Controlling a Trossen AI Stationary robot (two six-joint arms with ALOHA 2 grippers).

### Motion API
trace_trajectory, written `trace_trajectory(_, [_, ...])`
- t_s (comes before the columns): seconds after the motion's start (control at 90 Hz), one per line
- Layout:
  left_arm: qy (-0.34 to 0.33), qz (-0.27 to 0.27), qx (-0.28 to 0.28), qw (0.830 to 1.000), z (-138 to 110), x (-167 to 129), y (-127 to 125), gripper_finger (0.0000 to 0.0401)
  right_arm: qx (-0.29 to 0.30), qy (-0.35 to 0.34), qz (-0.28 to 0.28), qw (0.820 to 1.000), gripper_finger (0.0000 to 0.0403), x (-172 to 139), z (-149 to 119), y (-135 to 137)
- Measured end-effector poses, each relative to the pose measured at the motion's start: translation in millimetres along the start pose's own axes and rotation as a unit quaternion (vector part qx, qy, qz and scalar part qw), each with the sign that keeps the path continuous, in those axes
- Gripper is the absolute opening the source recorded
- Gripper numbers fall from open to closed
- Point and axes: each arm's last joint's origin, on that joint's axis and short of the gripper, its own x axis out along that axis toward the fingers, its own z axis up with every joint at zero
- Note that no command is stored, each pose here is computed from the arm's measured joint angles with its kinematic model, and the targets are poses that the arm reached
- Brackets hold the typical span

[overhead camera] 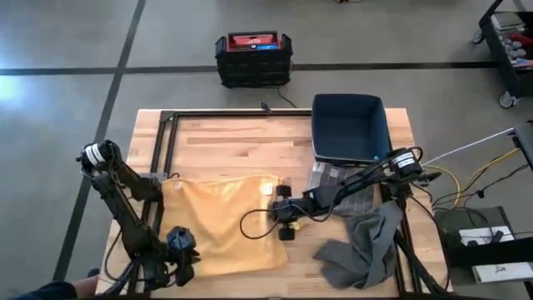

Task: Fold towel
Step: Fold the yellow kitchen towel

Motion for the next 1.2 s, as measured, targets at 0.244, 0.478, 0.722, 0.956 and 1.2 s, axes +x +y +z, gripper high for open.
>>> trace_trajectory(0.244, [0.0,-0.003,-0.003,1.0,0.4,0.1,-0.6,0.0074,0.027,-0.029,0.022,0.999,0.0011,4.5,20.1,4.3])
trace_trajectory(0.478, [0.0,-0.008,-0.006,1.0,0.3,0.1,-1.7,0.0074,0.02,0.039,0.016,0.999,0.0011,37.3,-4.4,4.0])
trace_trajectory(0.722, [0.024,-0.006,-0.01,1.0,-1.0,-0.1,-1.5,0.0074,0.013,0.152,-0.004,0.988,0.0011,18.5,-17.6,3.8])
trace_trajectory(0.956, [0.064,0.062,-0.018,0.996,-7.1,7.0,15.4,0.0074,0.011,0.206,-0.004,0.979,0.0011,-21.8,-12.8,3.5])
trace_trajectory(1.2, [0.081,0.082,-0.02,0.993,-13.7,13.4,24.6,0.0074,0.037,0.269,-0.024,0.962,0.0011,-61.6,-19.1,0.0])
